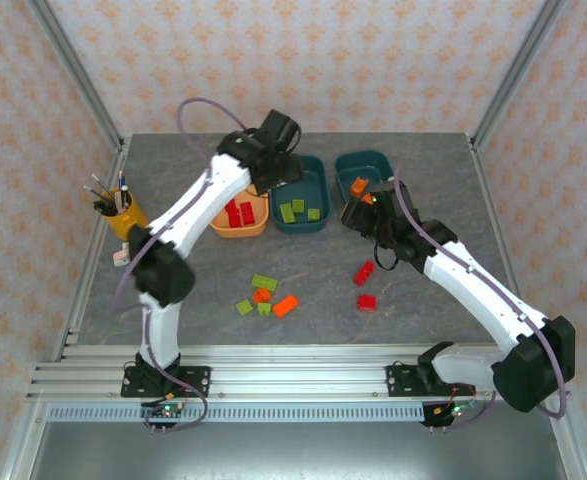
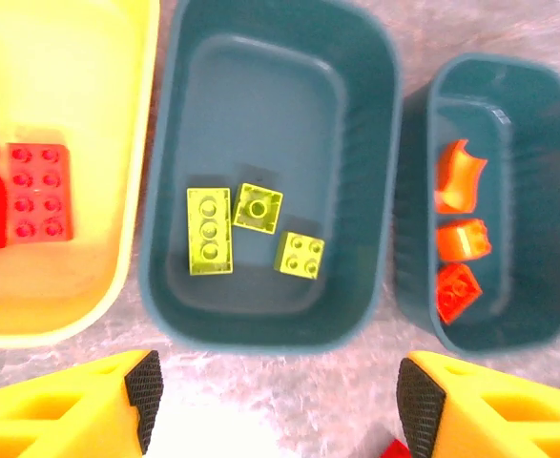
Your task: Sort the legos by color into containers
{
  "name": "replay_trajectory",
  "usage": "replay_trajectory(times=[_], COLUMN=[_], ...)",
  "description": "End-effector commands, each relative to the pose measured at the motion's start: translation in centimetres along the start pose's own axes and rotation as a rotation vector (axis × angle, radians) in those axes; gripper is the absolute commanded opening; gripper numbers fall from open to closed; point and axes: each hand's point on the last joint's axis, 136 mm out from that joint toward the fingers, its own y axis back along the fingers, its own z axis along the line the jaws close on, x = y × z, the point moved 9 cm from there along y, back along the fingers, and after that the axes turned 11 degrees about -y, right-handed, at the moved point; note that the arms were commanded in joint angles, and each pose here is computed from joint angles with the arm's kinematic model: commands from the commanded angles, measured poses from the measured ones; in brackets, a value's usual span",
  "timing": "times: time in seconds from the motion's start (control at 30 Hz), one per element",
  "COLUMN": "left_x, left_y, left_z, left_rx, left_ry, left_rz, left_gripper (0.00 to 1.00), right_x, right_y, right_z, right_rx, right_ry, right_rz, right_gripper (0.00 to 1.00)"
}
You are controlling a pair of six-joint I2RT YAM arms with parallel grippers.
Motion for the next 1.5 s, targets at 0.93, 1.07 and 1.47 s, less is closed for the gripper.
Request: replay_trajectory(times=[0.93,1.07,1.47], left_x=[22.0,22.0,23.6], left_y=[6.3,6.9,7.9], left_z=[15.2,15.1,15.6], left_rx=[0.193,0.228,0.322], left_ry=[-0.131,-0.138,-0.159], left_rz=[0.012,-0.001,0.027], left_gripper=[0.74,0.74,0.75], right_x=[18.5,19.3,21.3], right_y=[-11.2,-11.0,-12.3], right_z=[3.2,2.0,1.9], right_rx=[0.458,0.514,0.554], right_ry=[-0.586,-0.637,-0.708], right_rz=[0.514,0.504,0.519], right_gripper=[0.64,0.64,0.58])
